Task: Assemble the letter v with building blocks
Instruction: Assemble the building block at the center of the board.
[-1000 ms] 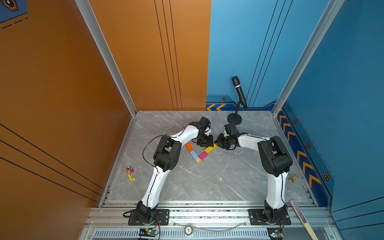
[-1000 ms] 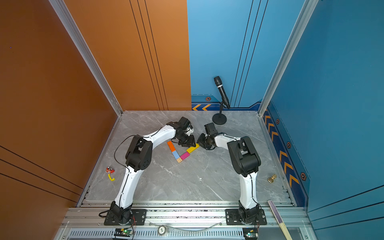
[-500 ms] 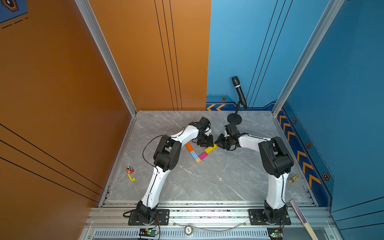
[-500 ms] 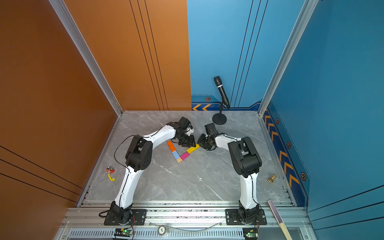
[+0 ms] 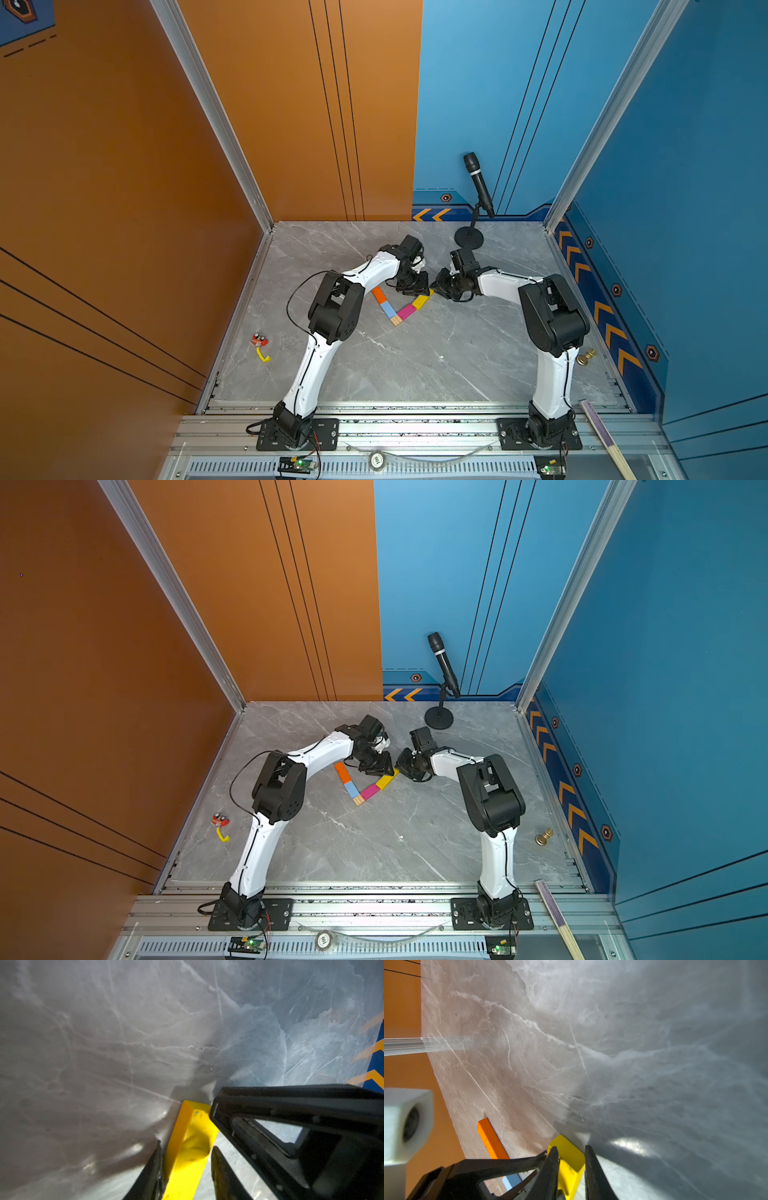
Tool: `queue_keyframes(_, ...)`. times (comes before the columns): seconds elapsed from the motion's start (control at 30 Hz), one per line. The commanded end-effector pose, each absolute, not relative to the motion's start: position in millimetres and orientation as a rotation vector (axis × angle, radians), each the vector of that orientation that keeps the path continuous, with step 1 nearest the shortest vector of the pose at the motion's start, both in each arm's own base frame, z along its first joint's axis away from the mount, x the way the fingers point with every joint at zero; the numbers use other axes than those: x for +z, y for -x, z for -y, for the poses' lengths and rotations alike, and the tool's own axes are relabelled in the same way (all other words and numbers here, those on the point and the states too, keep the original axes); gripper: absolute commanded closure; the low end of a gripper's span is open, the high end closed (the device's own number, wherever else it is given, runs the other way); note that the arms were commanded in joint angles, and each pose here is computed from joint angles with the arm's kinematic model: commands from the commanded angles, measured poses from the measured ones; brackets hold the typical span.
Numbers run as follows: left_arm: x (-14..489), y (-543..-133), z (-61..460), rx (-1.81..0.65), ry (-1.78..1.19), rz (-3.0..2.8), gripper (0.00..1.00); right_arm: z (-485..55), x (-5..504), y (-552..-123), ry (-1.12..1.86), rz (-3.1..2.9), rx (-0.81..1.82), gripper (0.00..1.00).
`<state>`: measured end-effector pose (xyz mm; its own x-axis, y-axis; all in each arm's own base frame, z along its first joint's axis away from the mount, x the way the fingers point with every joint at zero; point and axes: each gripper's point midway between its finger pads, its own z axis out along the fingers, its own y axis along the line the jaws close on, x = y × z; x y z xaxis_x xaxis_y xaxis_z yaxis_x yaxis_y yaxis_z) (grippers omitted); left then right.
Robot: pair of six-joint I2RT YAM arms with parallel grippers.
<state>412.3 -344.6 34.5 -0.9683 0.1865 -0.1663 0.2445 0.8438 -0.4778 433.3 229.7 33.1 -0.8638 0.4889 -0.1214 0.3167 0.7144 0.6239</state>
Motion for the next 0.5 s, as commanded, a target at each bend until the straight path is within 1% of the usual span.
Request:
queue_keyframes(0.0, 18, -399, 343, -0.759, -0.352, -2.969, 0.60, -227, 45, -436, -0.651, -2.605, 0.889, 0.76)
queue_keyframes(0.47, 23, -410, 337, -0.761, -0.326, -2.949, 0.59, -224, 45, -432, -0.662, -2.601, 0.875, 0.76)
